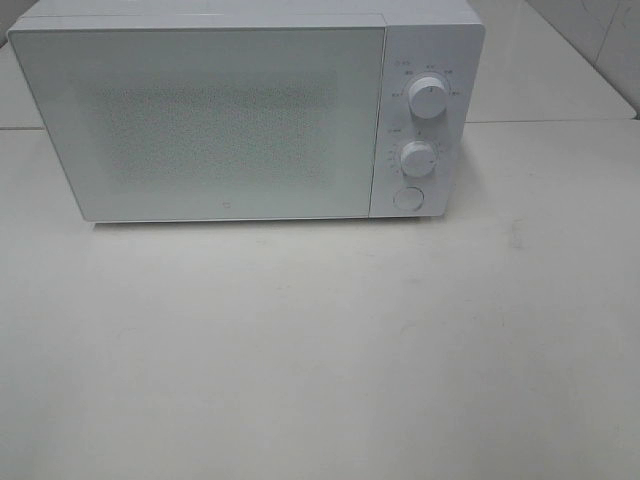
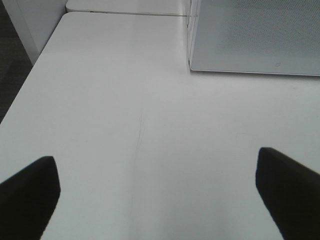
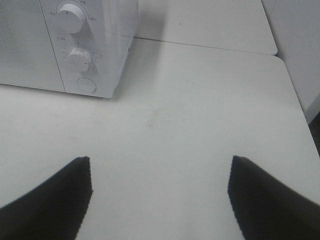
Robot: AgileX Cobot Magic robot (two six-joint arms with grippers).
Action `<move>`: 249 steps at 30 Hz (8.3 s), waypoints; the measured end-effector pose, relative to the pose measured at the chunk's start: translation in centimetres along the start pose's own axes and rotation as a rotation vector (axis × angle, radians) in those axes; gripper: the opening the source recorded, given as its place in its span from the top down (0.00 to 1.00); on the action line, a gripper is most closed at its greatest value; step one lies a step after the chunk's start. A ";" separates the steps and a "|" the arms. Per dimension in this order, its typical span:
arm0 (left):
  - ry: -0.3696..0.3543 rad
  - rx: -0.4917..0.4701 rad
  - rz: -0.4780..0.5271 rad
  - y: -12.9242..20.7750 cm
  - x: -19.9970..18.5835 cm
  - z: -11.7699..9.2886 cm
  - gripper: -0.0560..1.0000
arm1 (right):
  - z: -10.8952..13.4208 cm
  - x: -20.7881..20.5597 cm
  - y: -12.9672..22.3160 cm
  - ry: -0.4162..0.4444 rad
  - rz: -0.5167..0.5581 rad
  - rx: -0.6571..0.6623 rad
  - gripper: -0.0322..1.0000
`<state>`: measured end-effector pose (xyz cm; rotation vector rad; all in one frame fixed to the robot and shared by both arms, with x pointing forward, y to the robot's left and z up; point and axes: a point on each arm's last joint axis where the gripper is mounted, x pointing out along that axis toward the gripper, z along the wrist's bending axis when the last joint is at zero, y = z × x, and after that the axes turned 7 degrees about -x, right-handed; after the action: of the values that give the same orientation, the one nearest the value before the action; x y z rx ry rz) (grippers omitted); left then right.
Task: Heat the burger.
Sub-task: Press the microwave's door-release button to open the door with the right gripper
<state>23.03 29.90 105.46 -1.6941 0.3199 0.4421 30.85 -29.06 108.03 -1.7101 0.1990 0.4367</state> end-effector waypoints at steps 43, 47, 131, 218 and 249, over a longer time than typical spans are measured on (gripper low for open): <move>0.000 0.000 0.000 0.0 0.0 0.0 0.01 | 0.5 15.8 0.5 0.060 -0.310 -0.025 0.25; 0.000 0.000 0.000 0.0 0.0 0.0 0.01 | 0.1 16.6 2.6 0.129 -0.261 0.005 0.25; 0.000 0.000 0.000 0.0 0.0 0.0 0.01 | 11.2 23.0 7.4 0.052 -0.207 1.608 0.96; -0.002 0.001 0.000 0.0 0.0 0.0 0.01 | 12.5 36.1 7.8 0.135 -0.254 1.732 0.96; -0.002 0.001 0.000 0.0 0.0 0.0 0.01 | 12.1 34.3 7.1 0.115 -0.140 1.736 0.96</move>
<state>23.03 29.92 105.46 -1.6927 0.3186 0.4432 57.35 -14.84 86.45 -0.0295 0.3770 -0.0405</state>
